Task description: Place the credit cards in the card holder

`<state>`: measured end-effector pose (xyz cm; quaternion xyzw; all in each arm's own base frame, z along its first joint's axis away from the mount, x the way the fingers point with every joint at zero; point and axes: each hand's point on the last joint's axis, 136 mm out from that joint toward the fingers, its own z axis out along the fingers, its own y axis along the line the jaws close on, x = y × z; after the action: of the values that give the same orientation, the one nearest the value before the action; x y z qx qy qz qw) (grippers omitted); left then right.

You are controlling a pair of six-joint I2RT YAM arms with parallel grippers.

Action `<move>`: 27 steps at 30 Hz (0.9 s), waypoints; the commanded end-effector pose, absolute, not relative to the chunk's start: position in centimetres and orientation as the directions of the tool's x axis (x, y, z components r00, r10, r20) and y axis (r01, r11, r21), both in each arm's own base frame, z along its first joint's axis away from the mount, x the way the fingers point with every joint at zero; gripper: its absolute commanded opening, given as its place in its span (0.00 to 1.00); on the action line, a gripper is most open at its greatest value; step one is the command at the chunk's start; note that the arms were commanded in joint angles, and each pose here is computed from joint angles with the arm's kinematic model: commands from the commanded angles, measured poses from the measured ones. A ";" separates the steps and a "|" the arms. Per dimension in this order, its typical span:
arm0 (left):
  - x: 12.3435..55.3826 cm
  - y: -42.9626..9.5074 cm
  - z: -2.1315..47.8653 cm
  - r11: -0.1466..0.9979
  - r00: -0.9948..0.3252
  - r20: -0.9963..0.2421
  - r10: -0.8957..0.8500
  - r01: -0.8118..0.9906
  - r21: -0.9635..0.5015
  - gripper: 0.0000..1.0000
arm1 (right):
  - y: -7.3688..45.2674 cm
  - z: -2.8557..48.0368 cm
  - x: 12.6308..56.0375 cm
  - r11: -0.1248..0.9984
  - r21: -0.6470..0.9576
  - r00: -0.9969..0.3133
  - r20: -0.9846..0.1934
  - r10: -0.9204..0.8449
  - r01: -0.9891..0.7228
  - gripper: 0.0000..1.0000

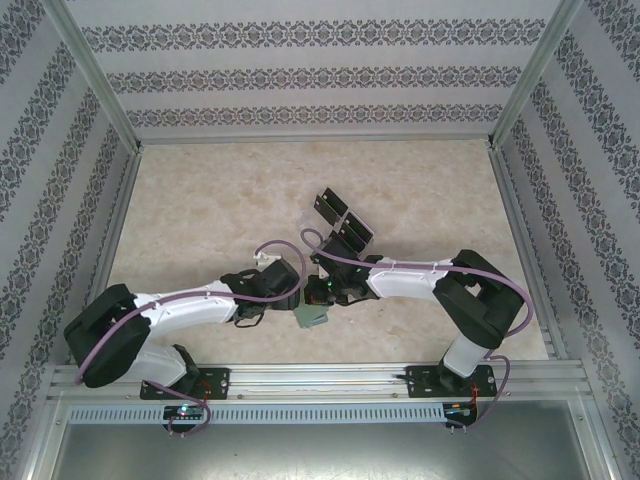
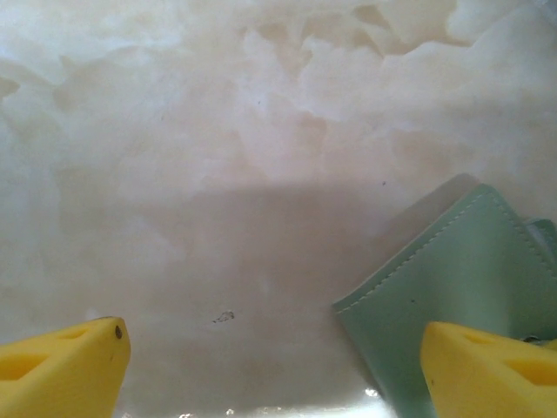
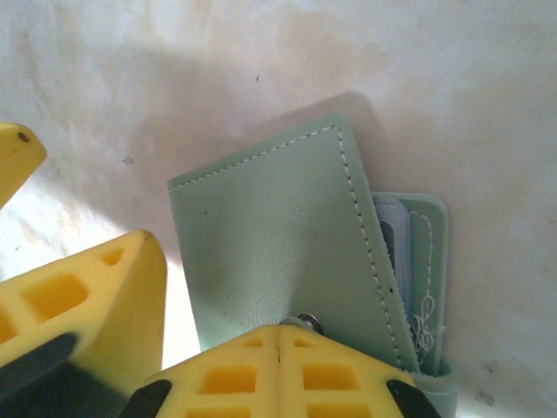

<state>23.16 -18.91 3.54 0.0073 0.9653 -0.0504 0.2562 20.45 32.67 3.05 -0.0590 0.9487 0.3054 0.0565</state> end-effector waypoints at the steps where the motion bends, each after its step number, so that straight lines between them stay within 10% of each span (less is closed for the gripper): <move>1: 22.3 -17.9 1.7 0.999 -0.887 -0.461 0.024 0.040 -0.023 0.88 | 31.4 2.2 20.9 0.838 0.533 -0.988 -0.144 -0.048 -0.118 0.00; 27: 22.0 -19.6 0.5 0.994 -0.895 -0.445 0.040 0.081 -0.074 0.87 | 33.3 5.4 21.3 0.796 0.581 -0.980 -0.188 -0.070 -0.169 0.00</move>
<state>23.16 -19.56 1.88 0.0127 0.9674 -0.0523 0.2474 20.97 32.27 5.10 -0.0548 0.9478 0.3050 0.0753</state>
